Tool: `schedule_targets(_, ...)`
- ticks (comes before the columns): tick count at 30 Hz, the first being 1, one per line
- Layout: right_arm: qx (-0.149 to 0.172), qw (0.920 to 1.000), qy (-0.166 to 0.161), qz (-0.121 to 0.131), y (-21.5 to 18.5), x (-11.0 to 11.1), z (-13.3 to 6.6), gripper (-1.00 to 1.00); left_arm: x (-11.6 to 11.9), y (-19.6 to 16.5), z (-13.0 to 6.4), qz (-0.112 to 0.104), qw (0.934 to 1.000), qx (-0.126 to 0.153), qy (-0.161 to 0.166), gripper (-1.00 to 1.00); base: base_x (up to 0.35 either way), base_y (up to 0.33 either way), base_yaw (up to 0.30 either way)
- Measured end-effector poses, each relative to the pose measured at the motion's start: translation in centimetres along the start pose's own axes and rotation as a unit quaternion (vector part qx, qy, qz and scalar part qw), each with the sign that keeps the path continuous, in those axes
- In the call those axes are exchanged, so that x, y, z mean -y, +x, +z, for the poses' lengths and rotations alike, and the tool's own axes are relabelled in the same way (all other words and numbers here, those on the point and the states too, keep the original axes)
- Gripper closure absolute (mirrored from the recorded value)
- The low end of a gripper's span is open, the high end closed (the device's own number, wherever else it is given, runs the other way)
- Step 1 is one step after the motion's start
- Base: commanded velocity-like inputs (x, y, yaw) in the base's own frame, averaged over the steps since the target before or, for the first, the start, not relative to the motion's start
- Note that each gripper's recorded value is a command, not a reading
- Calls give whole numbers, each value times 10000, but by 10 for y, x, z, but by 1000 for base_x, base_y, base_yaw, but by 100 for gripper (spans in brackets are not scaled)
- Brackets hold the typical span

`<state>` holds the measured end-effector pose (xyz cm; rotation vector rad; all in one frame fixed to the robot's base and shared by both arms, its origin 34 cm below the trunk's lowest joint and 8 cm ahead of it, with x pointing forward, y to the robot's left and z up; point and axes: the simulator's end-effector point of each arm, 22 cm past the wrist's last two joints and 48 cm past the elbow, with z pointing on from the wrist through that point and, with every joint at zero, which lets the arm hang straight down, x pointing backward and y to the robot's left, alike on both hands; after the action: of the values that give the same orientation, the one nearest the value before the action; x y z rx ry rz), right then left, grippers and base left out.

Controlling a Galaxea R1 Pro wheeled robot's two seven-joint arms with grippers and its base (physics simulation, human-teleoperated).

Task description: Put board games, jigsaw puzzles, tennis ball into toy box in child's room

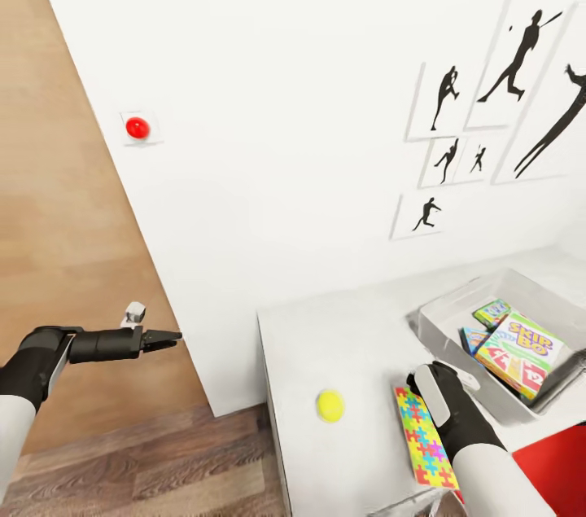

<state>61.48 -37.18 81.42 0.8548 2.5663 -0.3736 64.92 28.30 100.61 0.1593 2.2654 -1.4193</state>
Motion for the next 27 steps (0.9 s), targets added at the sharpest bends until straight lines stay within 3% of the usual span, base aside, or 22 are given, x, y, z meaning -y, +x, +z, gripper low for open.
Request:
schedule_targets(5, 0, 10000, -5, 0, 0, 0, 0, -100, 0, 0, 0, -1, 10000, -1, 5, -100, -189, 0, 0)
schedule_targets(27, 8, 10000, -9, -15, 0, -1, -1, -100, 1, 0, 1, 0, 10000, -2, 8, -100, -45, 7, 0)
